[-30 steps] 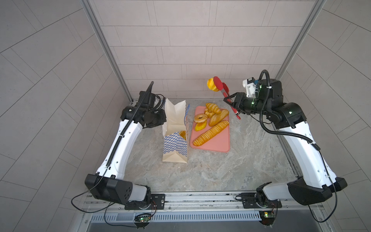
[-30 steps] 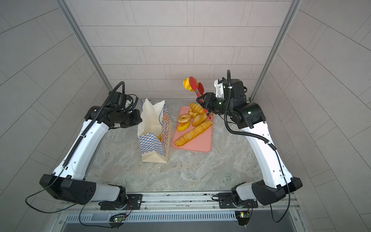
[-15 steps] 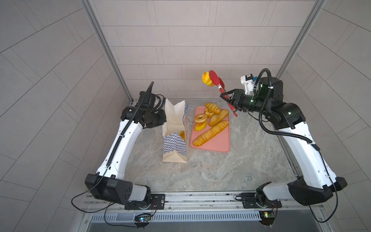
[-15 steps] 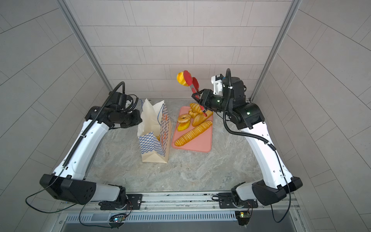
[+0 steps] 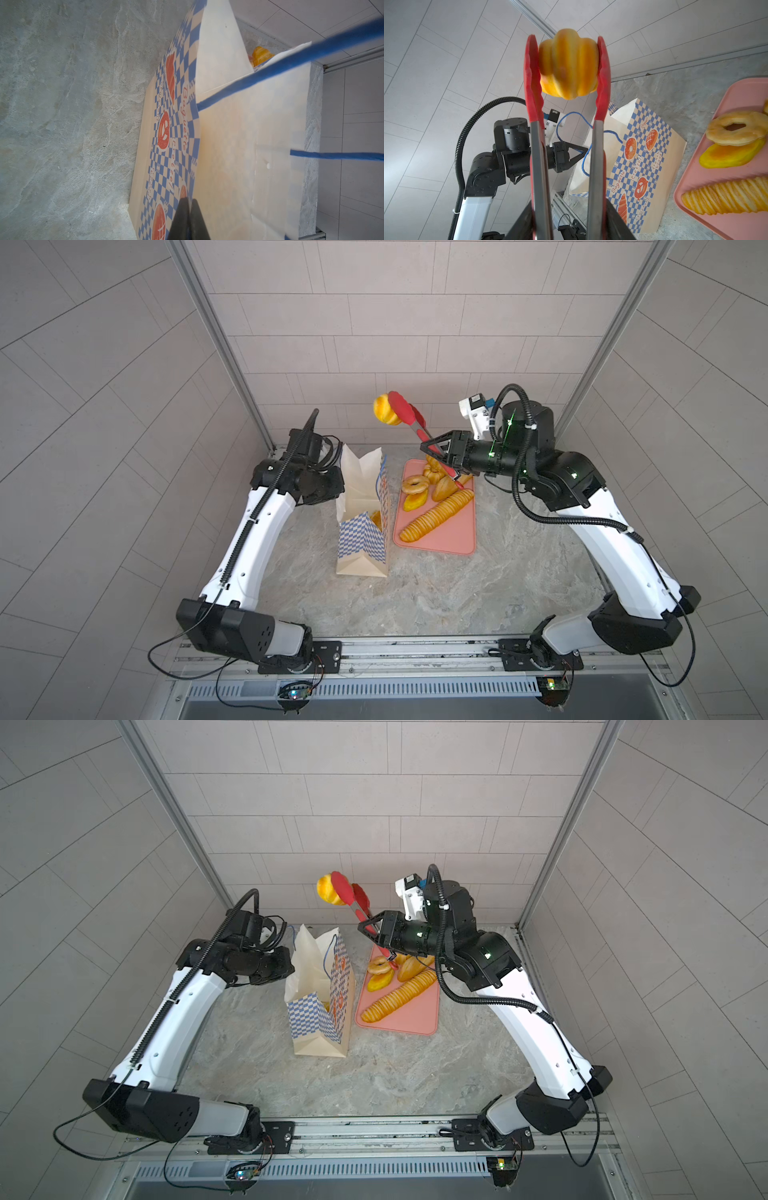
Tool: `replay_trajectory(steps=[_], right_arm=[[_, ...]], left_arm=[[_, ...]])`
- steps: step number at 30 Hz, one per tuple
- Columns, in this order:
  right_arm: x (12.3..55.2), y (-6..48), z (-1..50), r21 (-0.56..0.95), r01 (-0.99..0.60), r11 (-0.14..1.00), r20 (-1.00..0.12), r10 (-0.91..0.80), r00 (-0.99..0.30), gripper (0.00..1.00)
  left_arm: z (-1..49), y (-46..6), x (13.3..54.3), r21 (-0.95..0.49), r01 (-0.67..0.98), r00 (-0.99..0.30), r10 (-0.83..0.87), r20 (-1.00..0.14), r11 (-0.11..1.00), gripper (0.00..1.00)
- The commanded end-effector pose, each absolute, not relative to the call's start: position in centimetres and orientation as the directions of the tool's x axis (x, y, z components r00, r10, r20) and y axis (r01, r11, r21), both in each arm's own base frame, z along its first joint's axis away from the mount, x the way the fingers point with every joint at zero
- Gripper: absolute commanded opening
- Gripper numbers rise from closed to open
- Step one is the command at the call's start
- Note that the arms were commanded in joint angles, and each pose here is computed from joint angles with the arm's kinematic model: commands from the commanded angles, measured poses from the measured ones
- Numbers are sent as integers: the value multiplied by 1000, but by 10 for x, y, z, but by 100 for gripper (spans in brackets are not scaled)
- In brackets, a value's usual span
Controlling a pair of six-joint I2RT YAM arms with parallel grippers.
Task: Pack bread into a paper bag
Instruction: Place the bread in the paper bag.
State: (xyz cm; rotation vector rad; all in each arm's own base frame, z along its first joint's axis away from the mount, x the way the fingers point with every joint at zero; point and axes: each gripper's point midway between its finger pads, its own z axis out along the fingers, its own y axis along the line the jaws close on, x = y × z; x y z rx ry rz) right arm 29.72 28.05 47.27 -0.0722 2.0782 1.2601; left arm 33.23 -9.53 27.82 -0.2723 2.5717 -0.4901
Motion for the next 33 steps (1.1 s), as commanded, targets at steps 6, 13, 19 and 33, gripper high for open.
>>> replay_trajectory(steps=[6,13,19,33], right_arm=[[290,288,470,721,-407,561,-621,261,-739,46],[285,288,456,703,-395,591,-612,220,-759,46],[279,291,437,679,-384,626,-596,164,-786,46],[268,296,397,613,-377,694,-551,34,-834,46]], left_arm=[[296,-101,344,-426,-84,-832,-299,-467,901,0],[304,-106,348,-454,-72,-831,-305,-466,888,0],[306,-109,348,-462,-67,-831,-305,-465,884,0],[308,-110,346,-471,-62,-831,-307,-464,880,0]])
